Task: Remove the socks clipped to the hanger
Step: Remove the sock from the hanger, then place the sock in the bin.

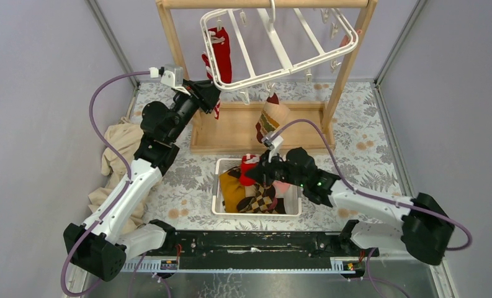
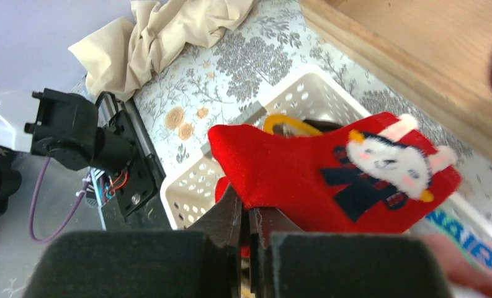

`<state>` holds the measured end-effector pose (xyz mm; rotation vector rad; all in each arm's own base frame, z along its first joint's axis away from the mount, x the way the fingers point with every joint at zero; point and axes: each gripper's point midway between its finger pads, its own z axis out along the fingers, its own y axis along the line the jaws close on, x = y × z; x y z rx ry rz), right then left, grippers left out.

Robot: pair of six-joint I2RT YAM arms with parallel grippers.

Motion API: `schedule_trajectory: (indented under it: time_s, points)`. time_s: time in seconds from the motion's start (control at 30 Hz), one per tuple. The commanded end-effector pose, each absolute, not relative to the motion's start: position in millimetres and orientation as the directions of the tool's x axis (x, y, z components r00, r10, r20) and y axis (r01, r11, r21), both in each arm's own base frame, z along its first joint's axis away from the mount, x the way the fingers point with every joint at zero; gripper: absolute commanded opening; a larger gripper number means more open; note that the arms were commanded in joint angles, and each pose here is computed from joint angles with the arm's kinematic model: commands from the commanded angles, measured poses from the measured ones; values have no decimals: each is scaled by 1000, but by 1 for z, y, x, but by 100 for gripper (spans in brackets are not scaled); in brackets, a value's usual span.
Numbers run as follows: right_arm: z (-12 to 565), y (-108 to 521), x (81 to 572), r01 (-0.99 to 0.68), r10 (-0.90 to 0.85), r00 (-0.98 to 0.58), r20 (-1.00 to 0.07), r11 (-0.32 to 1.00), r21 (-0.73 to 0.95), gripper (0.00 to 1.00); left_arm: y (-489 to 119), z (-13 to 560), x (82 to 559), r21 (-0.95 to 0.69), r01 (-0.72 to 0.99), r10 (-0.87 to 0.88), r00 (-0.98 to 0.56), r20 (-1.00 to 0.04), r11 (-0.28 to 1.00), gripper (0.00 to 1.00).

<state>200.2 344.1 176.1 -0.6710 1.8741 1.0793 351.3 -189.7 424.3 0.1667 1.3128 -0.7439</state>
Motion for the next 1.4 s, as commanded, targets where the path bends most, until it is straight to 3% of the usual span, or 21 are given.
schedule_trajectory:
  time_s: [0.0, 0.13, 0.3, 0.37, 0.47, 0.6, 0.77, 1.17, 1.37]
  points:
    - [186, 317, 190, -731, 13, -501, -866, 528, 431, 0, -186, 441, 347, -267, 590, -395, 97, -914, 762, 34]
    - [173, 301, 185, -697, 6, -525, -851, 571, 434, 0, -187, 432, 344, -284, 593, -399, 69, -914, 753, 58]
    - [144, 296, 183, -658, -39, -578, -815, 612, 438, 1, -188, 419, 339, -304, 596, -403, 36, -914, 743, 67]
    - [133, 296, 183, -642, -53, -600, -798, 628, 440, 6, -189, 415, 336, -306, 600, -400, 25, -916, 739, 69]
    - [118, 294, 183, -613, -73, -635, -769, 653, 445, 22, -187, 407, 332, -314, 596, -398, 10, -917, 739, 71]
    - [104, 282, 184, -562, -92, -668, -738, 712, 420, 50, -184, 395, 323, -334, 587, -402, -16, -915, 737, 71]
    - [122, 266, 186, -542, -73, -643, -762, 747, 385, 73, -177, 378, 311, -376, 560, -424, -48, -904, 738, 72]
    - [224, 236, 196, -569, 77, -426, -902, 752, 333, 77, -158, 301, 299, -538, 403, -511, -183, -840, 741, 73]
    - [270, 229, 215, -544, 161, -294, -942, 782, 303, 77, -168, 275, 291, -567, 415, -517, -238, -822, 711, 73]
